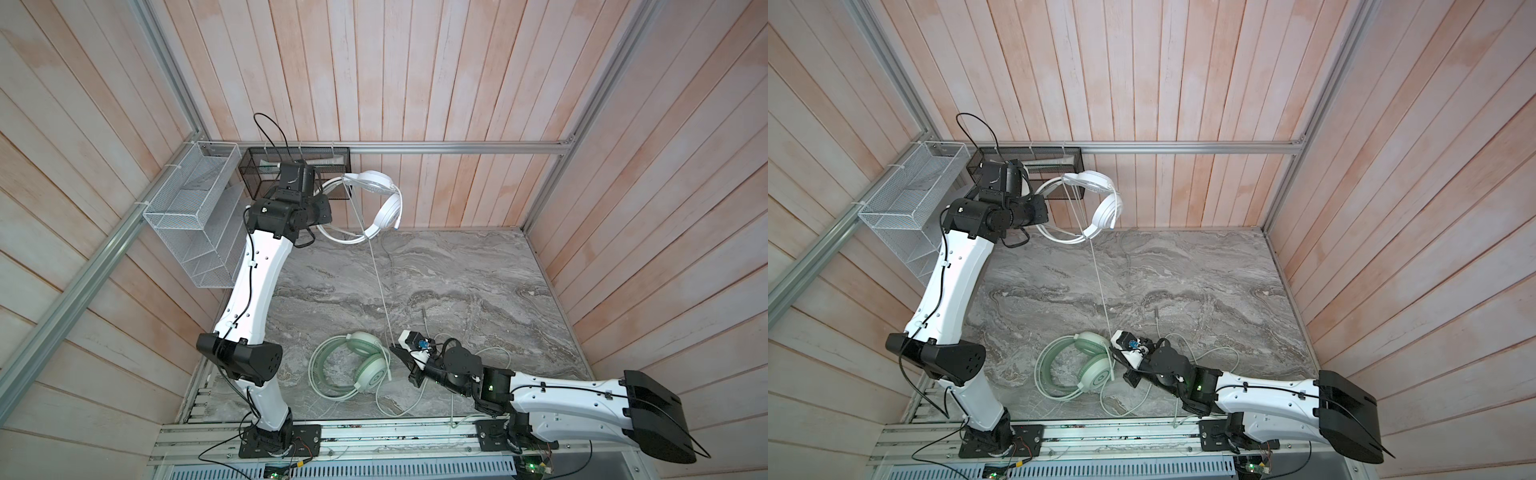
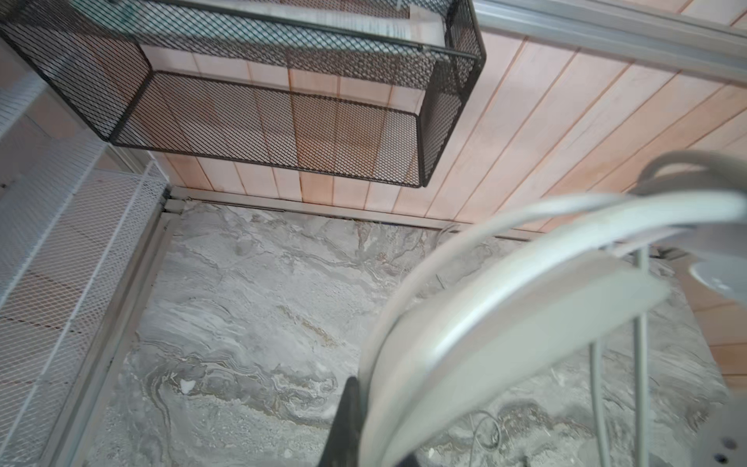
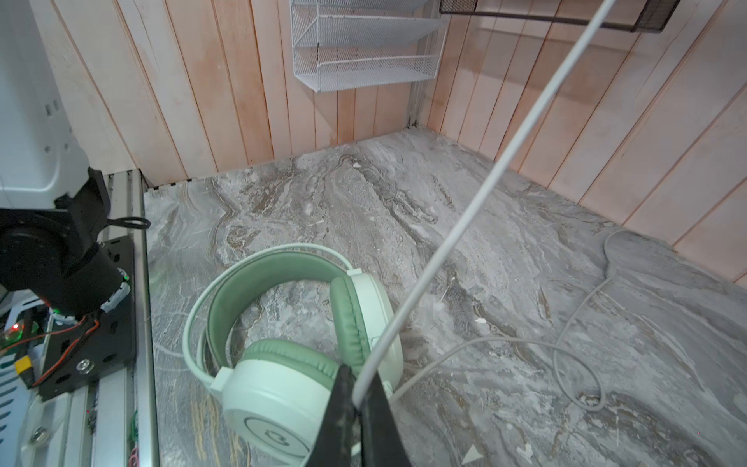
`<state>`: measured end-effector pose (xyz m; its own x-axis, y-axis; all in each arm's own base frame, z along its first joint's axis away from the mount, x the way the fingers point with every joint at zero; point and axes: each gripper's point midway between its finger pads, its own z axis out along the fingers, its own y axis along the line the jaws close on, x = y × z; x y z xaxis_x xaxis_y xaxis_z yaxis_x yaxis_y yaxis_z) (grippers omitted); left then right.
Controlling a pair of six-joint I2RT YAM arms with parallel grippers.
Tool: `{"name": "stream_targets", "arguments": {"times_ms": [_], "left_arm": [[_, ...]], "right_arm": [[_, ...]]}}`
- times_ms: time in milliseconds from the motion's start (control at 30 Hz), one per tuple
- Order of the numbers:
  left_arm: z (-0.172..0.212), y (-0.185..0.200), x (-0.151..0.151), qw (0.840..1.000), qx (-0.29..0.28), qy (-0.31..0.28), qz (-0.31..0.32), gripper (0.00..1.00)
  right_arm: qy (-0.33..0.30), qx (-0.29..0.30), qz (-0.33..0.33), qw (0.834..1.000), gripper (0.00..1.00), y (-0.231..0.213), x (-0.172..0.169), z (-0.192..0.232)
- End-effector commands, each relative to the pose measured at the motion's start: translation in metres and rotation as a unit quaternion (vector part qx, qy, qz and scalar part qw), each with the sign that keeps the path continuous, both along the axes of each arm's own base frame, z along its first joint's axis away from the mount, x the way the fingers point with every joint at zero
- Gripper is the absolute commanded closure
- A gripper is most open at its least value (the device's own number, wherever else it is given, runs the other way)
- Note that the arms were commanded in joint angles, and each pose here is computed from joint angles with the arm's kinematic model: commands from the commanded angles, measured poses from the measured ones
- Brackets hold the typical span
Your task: Wrap the headphones
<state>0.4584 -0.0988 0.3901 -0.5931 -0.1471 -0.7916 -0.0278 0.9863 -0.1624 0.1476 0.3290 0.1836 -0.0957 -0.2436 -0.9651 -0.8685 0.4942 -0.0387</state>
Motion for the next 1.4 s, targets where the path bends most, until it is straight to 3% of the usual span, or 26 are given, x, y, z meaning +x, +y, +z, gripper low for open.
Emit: {"name": "stream_targets", "arguments": {"times_ms": [0, 133, 367, 467, 767, 933, 1233, 1367], "left_arm": [[0.039, 0.004, 0.024, 0.992, -0.083, -0.085, 0.036, 1.00], [0.022, -0.005, 0.025, 0.992, -0.103, -0.065, 0.022, 1.00], [0.001, -0.004, 0.031, 0.993, -0.103, -0.044, 0.029, 1.00], [-0.022, 0.001, 0.035, 0.996, -0.071, -0.024, 0.043, 1.00], [-0.106, 0.027, 0.029, 0.995, 0.057, 0.031, 0.082, 1.00], [-0.146, 0.023, 0.011, 0.987, 0.135, 0.046, 0.069, 1.00], [-0.154, -0.005, -0.032, 0.966, 0.255, -0.007, 0.029, 1.00], [-0.148, -0.020, -0.050, 0.953, 0.300, -0.039, -0.001, 1.00]], "right_arm": [[0.024, -0.086, 0.014, 0.996, 1.00, -0.006, -0.011, -0.037], [0.009, -0.120, -0.007, 0.993, 1.00, -0.008, -0.001, -0.052], [0.050, -0.134, 0.040, 0.989, 1.00, 0.018, -0.017, -0.051], [0.034, -0.158, 0.040, 0.986, 1.00, 0.023, -0.024, -0.032], [-0.029, -0.134, 0.070, 0.988, 1.00, 0.009, -0.050, 0.081], [-0.088, -0.151, 0.034, 0.984, 1.00, -0.010, -0.039, 0.142], [-0.187, -0.162, -0.058, 0.967, 1.00, -0.042, -0.007, 0.205], [-0.210, -0.118, -0.091, 0.966, 1.00, -0.054, 0.006, 0.234]]}}
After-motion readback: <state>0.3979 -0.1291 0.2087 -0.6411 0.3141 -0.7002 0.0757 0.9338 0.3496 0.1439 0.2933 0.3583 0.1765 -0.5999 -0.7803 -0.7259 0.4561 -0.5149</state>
